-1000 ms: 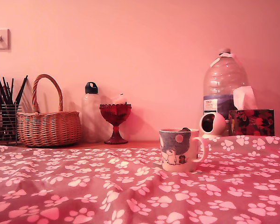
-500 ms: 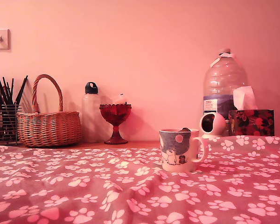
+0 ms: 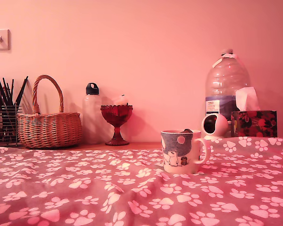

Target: Pick the coffee capsule and then drop it inside the coffee cup in front of you

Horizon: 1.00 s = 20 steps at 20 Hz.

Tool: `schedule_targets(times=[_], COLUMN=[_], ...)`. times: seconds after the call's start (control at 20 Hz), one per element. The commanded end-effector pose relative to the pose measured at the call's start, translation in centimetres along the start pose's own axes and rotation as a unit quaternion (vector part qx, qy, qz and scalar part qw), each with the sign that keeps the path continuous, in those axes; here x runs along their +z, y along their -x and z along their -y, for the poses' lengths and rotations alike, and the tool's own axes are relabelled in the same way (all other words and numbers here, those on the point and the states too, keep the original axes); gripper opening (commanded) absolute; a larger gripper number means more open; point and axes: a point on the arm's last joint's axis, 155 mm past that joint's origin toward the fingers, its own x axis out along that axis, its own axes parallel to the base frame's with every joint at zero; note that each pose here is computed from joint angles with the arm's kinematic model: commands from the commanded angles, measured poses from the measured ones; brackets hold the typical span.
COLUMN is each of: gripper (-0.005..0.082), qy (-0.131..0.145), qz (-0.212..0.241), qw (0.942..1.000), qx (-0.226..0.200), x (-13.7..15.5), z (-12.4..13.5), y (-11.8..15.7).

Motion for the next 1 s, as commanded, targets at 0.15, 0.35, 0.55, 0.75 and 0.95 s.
schedule_targets(times=[0.15,0.35,0.55,0.75,0.95], gripper=[-0.0024,-0.0024,-0.0024,-0.0024,-0.0024], qy=[-0.001,0.003,0.011,0.021,0.022], qz=[0.009,0.017,0.028,0.036,0.036], qw=[1.0,0.9998,0.9992,0.998,0.9972], qx=[0.003,0.011,0.026,0.048,0.062], x=[-0.6,-0.5,-0.4,-0.5,-0.5], z=[0.0,-0.2,-0.6,-1.4,-1.9], y=[0.8,1.5,2.3,2.9,3.0])
